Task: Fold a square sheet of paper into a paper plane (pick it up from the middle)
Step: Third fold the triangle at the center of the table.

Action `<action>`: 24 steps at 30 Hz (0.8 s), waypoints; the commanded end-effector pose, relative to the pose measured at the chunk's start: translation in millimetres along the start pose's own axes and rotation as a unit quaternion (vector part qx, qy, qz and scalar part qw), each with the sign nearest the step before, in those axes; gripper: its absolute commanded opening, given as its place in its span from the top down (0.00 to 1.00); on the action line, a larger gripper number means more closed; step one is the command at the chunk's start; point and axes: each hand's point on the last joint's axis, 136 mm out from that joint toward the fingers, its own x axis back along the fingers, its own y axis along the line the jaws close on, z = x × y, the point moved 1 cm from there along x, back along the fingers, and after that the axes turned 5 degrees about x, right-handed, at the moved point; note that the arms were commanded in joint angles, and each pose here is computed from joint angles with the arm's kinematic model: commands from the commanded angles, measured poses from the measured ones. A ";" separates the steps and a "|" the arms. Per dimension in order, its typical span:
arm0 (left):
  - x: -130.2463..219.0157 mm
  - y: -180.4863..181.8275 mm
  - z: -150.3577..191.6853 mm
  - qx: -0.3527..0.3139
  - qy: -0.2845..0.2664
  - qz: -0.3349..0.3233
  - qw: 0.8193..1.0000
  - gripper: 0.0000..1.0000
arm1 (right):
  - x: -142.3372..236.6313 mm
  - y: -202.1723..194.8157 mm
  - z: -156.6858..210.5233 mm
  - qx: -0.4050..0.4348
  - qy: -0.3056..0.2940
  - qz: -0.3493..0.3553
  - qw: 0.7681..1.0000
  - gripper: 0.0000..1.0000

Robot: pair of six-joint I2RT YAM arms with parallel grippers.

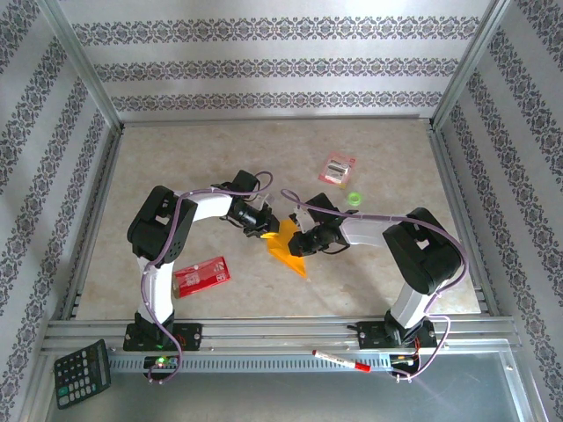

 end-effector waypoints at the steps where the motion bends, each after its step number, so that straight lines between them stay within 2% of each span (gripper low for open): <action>1: -9.0 19.2 8.3 0.017 0.017 -0.039 0.999 0.84 | -5.7 -17.8 22.4 -0.025 0.025 0.027 0.999 0.98; 8: 9.8 -9.6 -5.2 -0.007 -0.010 -0.029 0.999 0.78 | -4.7 -25.5 32.0 -0.047 0.026 0.045 0.998 0.99; 14: 38.5 -28.4 -16.3 -0.019 -0.059 -0.024 0.998 0.74 | -5.2 -30.8 30.2 -0.062 0.019 0.059 0.996 1.00; 24: 64.0 -32.1 10.3 0.002 -0.107 0.003 0.994 0.77 | -5.7 -34.3 11.9 -0.096 -0.016 0.062 0.993 1.00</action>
